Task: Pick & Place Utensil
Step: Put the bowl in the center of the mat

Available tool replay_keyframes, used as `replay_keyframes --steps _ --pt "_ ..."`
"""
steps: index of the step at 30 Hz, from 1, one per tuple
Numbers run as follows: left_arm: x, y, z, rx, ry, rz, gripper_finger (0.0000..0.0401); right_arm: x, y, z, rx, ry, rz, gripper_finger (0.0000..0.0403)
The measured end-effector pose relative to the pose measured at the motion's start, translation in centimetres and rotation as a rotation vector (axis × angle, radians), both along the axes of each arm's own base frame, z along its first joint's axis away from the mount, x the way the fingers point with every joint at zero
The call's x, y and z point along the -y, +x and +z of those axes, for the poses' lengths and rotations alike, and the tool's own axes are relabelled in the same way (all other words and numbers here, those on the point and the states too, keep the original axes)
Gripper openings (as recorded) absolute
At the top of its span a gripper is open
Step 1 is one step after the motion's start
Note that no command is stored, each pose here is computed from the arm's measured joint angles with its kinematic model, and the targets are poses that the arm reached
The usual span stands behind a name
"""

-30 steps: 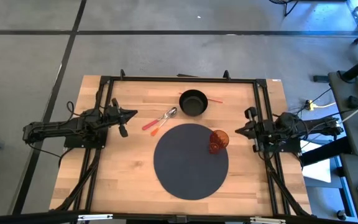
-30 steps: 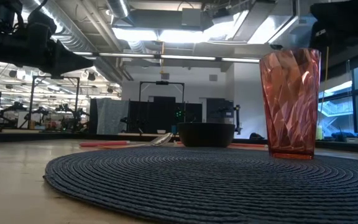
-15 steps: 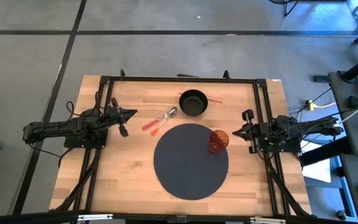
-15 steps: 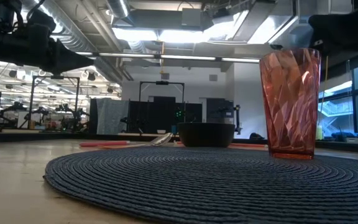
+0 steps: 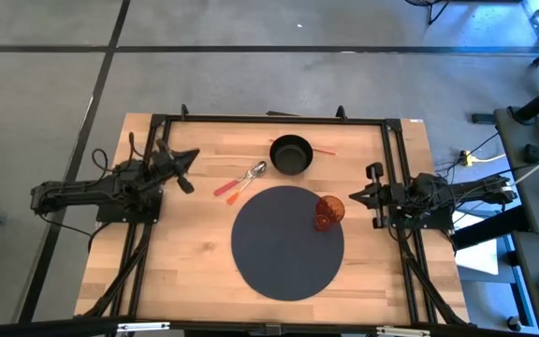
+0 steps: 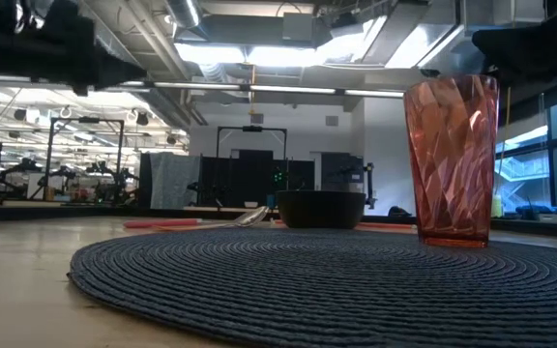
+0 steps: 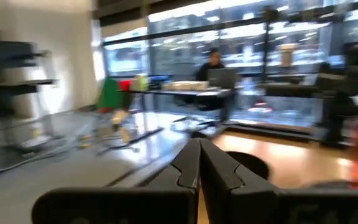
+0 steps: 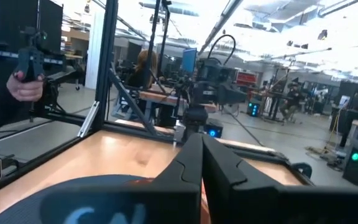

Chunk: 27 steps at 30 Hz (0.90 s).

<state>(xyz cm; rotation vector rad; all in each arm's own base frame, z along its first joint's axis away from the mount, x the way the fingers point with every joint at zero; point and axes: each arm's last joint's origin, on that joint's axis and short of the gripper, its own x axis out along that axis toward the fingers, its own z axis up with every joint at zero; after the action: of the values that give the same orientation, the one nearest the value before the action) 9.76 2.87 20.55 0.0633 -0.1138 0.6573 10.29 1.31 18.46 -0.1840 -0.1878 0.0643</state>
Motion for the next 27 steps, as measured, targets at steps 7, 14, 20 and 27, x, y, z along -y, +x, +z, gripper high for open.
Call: replay_keyframes --steps 7,14,20,27 --pt "-1.5 4.2 5.8 -0.157 -0.002 0.076 0.0003 0.0 0.0 0.1 0.009 -0.016 -0.003 0.0003" --pt "-6.9 15.1 7.9 -0.548 -0.107 0.04 0.0003 0.0 0.0 0.1 0.008 -0.014 -0.003 0.0003" --pt "-11.2 24.9 5.7 -0.876 -0.126 -0.221 0.0007 0.0 0.0 -0.1 -0.008 -0.013 -0.002 0.0004" --pt "-12.6 31.5 2.2 -1.14 -0.177 -0.353 0.0061 0.0 0.0 -0.3 -0.032 -0.013 -0.001 0.0004"
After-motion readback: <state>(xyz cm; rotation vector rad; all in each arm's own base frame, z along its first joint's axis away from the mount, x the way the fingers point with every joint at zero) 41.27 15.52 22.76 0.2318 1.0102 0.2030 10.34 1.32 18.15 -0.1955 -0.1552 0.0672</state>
